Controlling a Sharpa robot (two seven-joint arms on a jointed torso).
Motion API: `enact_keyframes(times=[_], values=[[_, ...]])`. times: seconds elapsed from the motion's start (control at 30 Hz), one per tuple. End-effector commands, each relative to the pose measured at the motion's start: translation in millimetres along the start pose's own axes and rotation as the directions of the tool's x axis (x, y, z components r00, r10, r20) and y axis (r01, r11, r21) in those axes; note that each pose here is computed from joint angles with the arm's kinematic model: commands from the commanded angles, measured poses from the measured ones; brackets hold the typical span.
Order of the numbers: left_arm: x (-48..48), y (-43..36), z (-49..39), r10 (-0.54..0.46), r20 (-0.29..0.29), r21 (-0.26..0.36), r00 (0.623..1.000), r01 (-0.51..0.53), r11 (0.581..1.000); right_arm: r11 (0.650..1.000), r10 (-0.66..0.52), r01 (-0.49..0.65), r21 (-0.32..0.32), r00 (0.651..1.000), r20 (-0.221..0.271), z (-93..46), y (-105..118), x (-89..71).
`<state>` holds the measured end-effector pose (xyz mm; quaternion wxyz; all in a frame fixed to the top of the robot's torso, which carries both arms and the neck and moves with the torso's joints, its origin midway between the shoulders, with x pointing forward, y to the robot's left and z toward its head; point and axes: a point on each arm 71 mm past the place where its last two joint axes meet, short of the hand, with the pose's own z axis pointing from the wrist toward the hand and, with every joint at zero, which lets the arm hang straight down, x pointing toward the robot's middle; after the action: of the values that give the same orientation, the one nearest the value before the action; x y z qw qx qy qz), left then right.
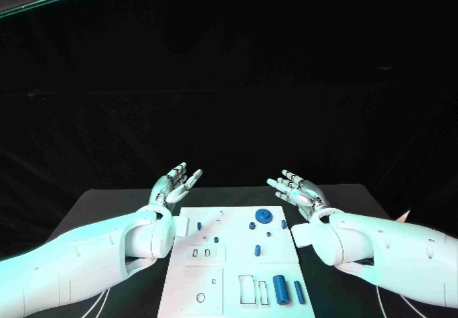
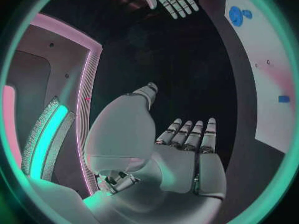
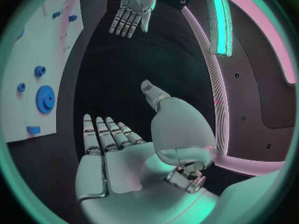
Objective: Assemble the parts on the task board
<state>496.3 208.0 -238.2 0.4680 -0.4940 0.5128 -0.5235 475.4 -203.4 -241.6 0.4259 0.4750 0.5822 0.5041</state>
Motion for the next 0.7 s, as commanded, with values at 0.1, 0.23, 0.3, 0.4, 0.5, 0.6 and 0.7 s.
enact_keyframes(times=[0.1,0.23,0.3,0.4,0.5,0.6,0.7], values=[[6.0,-2.7,2.7,-0.067,-0.091,0.021,0.994,0.069,0.997,0.997,0.049,-0.037,0.07,0.982,-0.18,1.9,-3,8.0],[6.0,-2.7,2.7,-0.067,-0.091,0.021,0.994,0.069,0.997,0.996,0.049,-0.033,0.081,0.979,-0.199,2.3,-4,7.4],[-6.1,-3.4,-0.2,-0.09,-0.075,0.008,0.993,0.091,0.996,0.998,-0.051,0.056,0.021,0.981,-0.185,6.8,1,-2.5],[-7.0,-3.9,-1.1,-0.092,-0.077,0.008,0.993,0.092,0.996,0.996,-0.091,0.091,-0.011,0.979,-0.18,7.5,3,-3.6],[-8.4,-4.8,-2.4,-0.096,-0.084,0.008,0.992,0.097,0.995,0.991,-0.135,0.129,-0.045,0.976,-0.171,8.5,6,-5.2],[-10.4,-7.0,-3.6,-0.098,-0.089,0.016,0.991,0.1,0.995,0.98,-0.192,0.18,-0.088,0.968,-0.163,10.4,10,-7.1],[-13.0,-10.7,-4.1,-0.096,-0.088,0.03,0.991,0.099,0.995,0.964,-0.251,0.232,-0.13,0.954,-0.163,13.1,17,-8.6]])
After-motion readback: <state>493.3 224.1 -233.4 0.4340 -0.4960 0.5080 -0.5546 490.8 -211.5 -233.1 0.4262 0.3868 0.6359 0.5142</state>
